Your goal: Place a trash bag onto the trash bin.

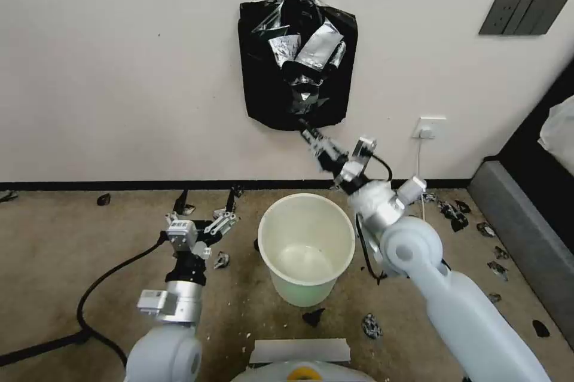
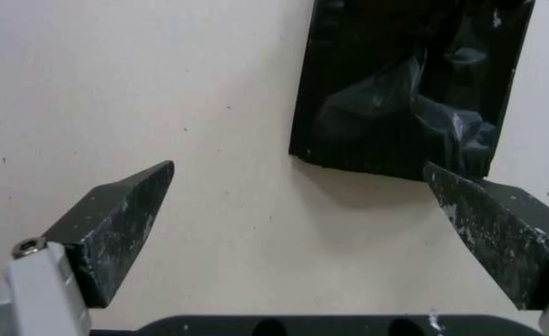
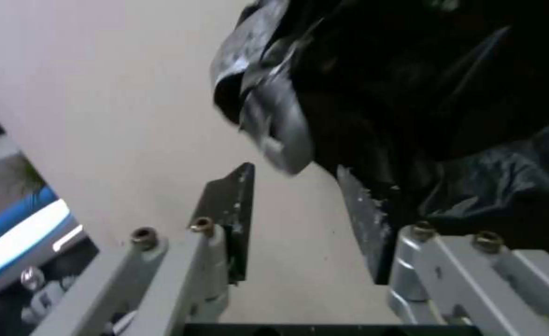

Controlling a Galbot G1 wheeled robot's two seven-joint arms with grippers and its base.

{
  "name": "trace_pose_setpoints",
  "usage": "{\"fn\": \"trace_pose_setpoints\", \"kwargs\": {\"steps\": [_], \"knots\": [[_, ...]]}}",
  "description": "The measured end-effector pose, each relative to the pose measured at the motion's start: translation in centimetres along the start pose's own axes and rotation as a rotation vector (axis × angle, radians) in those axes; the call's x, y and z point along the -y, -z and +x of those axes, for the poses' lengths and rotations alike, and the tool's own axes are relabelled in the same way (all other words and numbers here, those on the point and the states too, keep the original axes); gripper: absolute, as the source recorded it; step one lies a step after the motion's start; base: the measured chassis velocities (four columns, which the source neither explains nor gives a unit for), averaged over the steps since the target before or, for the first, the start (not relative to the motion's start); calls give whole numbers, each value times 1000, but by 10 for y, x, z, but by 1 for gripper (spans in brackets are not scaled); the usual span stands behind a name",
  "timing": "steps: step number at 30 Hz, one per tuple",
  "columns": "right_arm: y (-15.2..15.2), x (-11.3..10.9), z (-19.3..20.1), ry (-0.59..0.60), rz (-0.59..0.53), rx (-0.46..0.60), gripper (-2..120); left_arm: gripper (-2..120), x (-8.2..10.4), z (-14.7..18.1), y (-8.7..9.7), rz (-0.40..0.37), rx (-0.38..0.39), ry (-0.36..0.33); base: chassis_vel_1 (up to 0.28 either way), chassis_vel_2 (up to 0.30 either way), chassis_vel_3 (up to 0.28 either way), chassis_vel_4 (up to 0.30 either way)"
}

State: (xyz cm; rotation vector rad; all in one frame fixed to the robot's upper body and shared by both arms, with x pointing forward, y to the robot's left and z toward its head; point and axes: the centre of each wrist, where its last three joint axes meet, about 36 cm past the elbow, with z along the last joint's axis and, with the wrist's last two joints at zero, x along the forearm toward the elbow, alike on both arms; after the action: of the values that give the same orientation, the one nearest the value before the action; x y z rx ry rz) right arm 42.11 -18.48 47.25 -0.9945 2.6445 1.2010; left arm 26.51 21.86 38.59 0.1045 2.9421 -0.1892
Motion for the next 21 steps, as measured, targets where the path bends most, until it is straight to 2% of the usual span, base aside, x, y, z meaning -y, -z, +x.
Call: {"fn": "trace_pose_setpoints", "kwargs": {"steps": [5,8,11,13,15,20,21], "knots": [[4,1,0,-4,-27,10,50,100,-1,0,0,0,0,1,0,0,0,0],[13,-1,-18,17,-52,24,70,100,0,-1,-1,1,-4,-1,0,0,0,0],[15,-1,-25,13,-61,34,76,100,0,0,-1,2,-5,-1,0,0,0,0],[17,-2,-35,21,-75,49,89,100,-1,1,1,0,-4,4,0,0,0,0],[17,-2,-35,21,-75,49,89,100,-1,1,1,0,-4,4,0,0,0,0],[12,-5,-53,36,-80,38,70,100,-3,2,2,-6,-3,5,0,0,0,0],[12,-5,-53,36,-80,38,70,100,-3,2,2,-6,-3,5,0,0,0,0]]}}
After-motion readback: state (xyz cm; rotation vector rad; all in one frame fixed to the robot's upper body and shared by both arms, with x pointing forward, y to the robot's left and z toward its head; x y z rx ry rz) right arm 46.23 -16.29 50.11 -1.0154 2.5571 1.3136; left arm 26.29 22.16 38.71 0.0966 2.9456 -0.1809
